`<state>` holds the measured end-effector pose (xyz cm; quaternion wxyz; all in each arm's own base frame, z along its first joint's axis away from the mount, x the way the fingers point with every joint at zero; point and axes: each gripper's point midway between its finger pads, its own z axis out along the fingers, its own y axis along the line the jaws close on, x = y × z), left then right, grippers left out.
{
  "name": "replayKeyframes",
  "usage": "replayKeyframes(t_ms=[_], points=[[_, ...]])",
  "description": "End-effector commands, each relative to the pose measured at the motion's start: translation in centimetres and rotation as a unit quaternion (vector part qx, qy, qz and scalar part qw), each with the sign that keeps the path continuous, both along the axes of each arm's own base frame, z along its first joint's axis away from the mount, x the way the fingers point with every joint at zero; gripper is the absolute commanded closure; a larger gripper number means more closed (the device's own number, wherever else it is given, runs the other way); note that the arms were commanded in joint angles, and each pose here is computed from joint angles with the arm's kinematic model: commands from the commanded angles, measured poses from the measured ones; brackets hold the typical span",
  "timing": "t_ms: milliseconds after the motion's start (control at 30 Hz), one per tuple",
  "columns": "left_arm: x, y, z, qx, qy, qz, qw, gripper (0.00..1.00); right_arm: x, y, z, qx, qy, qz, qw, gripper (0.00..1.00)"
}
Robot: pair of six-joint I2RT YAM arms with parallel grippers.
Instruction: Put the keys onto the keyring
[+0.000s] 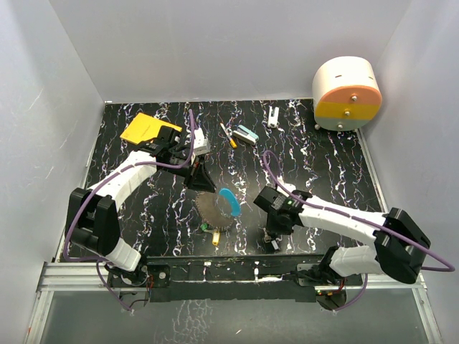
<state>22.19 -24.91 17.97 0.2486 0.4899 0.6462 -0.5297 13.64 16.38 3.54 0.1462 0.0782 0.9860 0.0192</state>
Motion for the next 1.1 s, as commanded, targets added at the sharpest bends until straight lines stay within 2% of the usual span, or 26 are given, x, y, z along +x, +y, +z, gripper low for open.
replayKeyframes(t_ms=[0, 133, 333, 600, 1067], points=[[-1.1, -0.1, 2.5, -0.036, -0.008, -0.011, 0.999, 1.0, 3.4, 0.4, 3.2, 0.003, -0.086, -0.026, 0.996, 0.65], [-1.0, -0.1, 2.4, -0.035, -0.008, -0.011, 0.999, 1.0, 4.5, 0.3, 3.3, -0.019, -0.099, -0.027, 0.995, 0.62], [-1.0, 0.0, 2.3, -0.034, -0.01, -0.01, 0.999, 1.0, 6.2, 0.2, 2.5, -0.052, -0.1, -0.02, 0.993, 0.64], [-1.0, 0.0, 2.3, -0.034, -0.013, -0.01, 0.999, 1.0, 6.8, 0.1, 1.7, -0.05, -0.081, -0.026, 0.995, 0.72], [-1.0, 0.2, 2.3, -0.033, -0.015, -0.008, 0.999, 1.0, 6.7, 1.3, 0.0, -0.032, -0.052, -0.015, 0.998, 0.74]])
